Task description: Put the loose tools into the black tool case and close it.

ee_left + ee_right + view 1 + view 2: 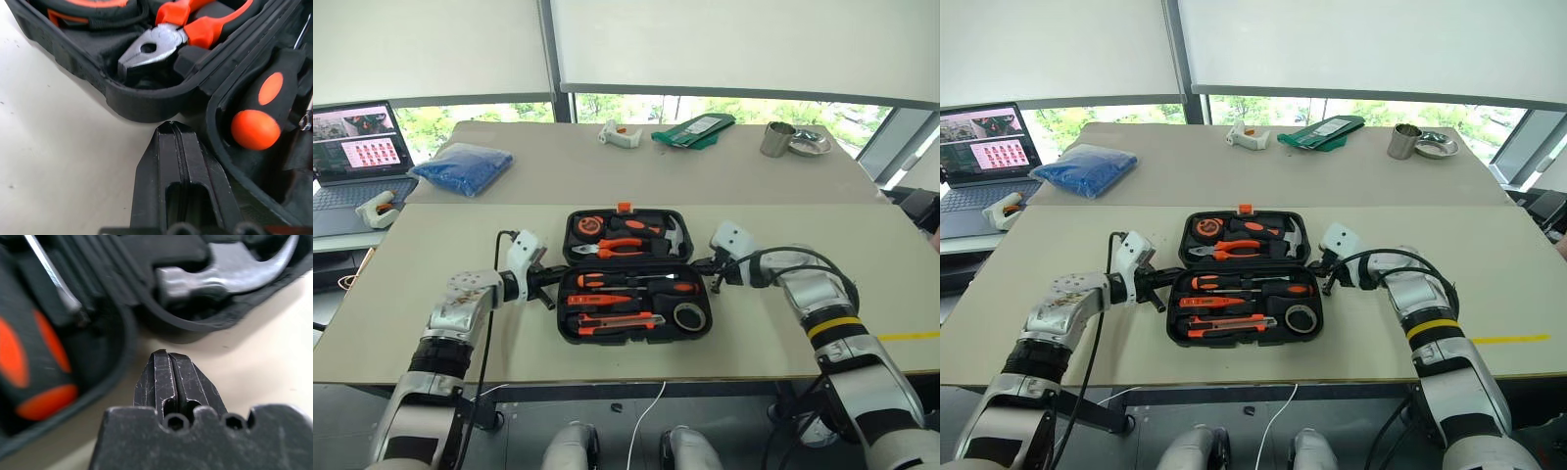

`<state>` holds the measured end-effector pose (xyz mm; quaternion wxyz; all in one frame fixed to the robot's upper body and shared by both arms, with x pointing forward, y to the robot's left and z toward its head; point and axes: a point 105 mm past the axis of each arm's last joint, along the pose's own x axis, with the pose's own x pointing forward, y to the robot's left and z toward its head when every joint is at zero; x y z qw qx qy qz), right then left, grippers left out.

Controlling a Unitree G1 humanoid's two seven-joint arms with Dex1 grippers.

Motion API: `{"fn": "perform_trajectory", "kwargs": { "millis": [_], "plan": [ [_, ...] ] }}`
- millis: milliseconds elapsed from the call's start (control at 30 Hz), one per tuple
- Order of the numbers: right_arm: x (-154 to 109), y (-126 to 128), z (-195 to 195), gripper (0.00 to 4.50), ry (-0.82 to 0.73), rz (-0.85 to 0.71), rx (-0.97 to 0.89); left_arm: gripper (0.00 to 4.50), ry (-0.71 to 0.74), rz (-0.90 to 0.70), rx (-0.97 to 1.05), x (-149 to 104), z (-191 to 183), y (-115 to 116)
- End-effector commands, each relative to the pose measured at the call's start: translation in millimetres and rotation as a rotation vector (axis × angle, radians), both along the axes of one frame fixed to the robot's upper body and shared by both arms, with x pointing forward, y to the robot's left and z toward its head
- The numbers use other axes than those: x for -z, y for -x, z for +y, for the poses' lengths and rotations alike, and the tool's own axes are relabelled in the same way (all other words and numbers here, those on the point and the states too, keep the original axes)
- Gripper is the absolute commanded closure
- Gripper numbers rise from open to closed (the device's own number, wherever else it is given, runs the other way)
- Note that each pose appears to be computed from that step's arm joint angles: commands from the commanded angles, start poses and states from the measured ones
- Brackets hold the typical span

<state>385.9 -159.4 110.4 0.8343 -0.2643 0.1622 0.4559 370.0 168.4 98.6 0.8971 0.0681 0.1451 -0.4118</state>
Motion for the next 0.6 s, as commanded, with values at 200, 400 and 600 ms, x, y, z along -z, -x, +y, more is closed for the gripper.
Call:
{"fn": "perform_trajectory", "kwargs": {
  "millis": [200,400,600],
  "plan": [
    [-10,32,-9,4.44,-0.065,0.010,0.012,4.50,0.027,-0.051,0.205,-4,-52,25],
    [-3,50,-18,4.44,-0.078,0.062,0.034,4.50,0.023,-0.076,0.215,-2,-66,26],
    [1,57,-22,4.44,-0.044,0.062,0.070,4.50,-0.006,-0.075,0.225,1,-63,26]
  ]
}}
